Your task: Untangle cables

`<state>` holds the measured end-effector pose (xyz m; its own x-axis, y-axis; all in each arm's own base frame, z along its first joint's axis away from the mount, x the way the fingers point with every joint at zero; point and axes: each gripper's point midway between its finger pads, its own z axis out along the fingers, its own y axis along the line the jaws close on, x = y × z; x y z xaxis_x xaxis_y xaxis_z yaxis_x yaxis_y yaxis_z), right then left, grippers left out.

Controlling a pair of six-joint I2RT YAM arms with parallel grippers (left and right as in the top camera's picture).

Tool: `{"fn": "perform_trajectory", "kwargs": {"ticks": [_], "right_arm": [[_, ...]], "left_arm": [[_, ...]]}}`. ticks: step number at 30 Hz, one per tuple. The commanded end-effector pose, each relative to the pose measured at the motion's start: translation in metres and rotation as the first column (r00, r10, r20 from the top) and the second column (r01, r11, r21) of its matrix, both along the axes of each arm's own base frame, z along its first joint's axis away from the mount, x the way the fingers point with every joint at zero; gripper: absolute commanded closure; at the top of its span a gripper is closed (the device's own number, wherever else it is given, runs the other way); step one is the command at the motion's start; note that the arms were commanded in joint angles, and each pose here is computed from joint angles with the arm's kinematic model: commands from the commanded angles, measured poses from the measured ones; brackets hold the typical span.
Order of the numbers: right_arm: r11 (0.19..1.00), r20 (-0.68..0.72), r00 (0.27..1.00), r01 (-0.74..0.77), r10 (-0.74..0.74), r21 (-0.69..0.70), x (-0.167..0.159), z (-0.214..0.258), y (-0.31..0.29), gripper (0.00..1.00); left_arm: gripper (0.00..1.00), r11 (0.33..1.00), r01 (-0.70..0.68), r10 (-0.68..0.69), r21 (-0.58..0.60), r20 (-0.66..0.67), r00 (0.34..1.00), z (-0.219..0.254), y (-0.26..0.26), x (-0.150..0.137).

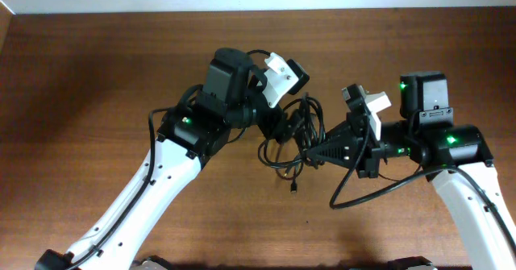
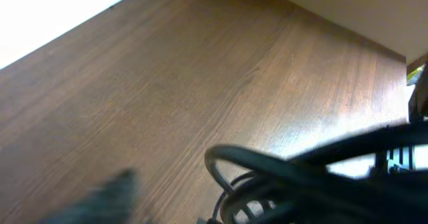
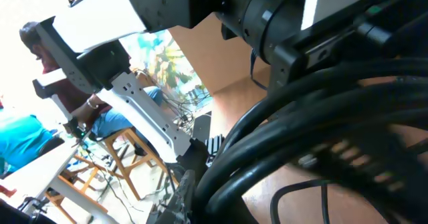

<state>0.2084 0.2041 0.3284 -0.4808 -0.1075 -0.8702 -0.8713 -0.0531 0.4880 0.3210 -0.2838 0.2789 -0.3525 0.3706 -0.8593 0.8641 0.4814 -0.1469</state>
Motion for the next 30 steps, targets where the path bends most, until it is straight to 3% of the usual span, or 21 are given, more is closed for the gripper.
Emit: {"fn": "perform_trajectory", "kwargs": {"ticks": [1,3,5,6,9,13,18,21,24,26,28,30], "right_arm": [[0.998,0.044,0.998,-0.049,0.046,0.049,-0.012,0.017,0.002,0.96],[0.998,0.045,0.998,-0.041,0.04,0.039,-0.01,0.015,0.002,0.96],[1.0,0.041,0.999,-0.018,0.018,0.009,-0.006,0.01,0.003,0.82],[0.999,0.014,1.0,0.015,-0.014,-0.034,-0.001,0.003,0.003,0.74],[0.96,-0.097,0.977,0.166,-0.192,-0.226,0.023,-0.027,-0.003,0.66],[0.814,-0.137,0.88,0.347,-0.454,-0.467,0.052,-0.068,-0.026,0.63],[0.594,-0.066,0.742,0.476,-0.667,-0.649,0.073,-0.1,-0.061,0.59],[0.554,-0.052,0.716,0.491,-0.696,-0.672,0.075,-0.104,-0.067,0.55],[0.552,-0.05,0.715,0.491,-0.698,-0.674,0.075,-0.105,-0.068,0.54],[0.549,-0.065,0.702,0.492,-0.709,-0.676,0.075,-0.105,-0.068,0.53],[0.548,-0.099,0.678,0.49,-0.729,-0.678,0.075,-0.104,-0.067,0.47],[0.627,-0.172,0.71,0.449,-0.683,-0.637,0.068,-0.096,-0.054,0.33]], "left_arm": [[1.0,0.998,-0.05,0.049,0.036,0.044,0.998,0.002,0.008,0.005],[1.0,0.996,-0.074,0.071,0.048,0.052,0.996,0.001,0.011,0.009],[1.0,0.996,-0.075,0.072,0.048,0.052,0.996,0.001,0.011,0.009],[1.0,0.994,-0.096,0.093,0.055,0.053,0.994,0.0,0.013,0.011],[1.0,0.964,-0.254,0.251,0.079,0.049,0.967,0.0,0.031,0.027],[1.0,0.92,-0.375,0.367,0.115,0.086,0.926,0.005,0.054,0.032],[1.0,0.914,-0.378,0.372,0.151,0.064,0.926,0.006,0.066,0.014],[1.0,0.902,-0.395,0.392,0.175,0.054,0.919,0.003,0.073,0.01],[1.0,0.841,-0.506,0.511,0.194,0.022,0.859,-0.003,0.089,0.015],[1.0,0.773,-0.605,0.62,0.19,-0.023,0.784,-0.006,0.102,0.019],[1.0,0.701,-0.692,0.711,0.172,-0.089,0.698,-0.009,0.111,0.021],[1.0,0.622,-0.77,0.781,0.143,-0.169,0.601,-0.009,0.118,0.022]]}}
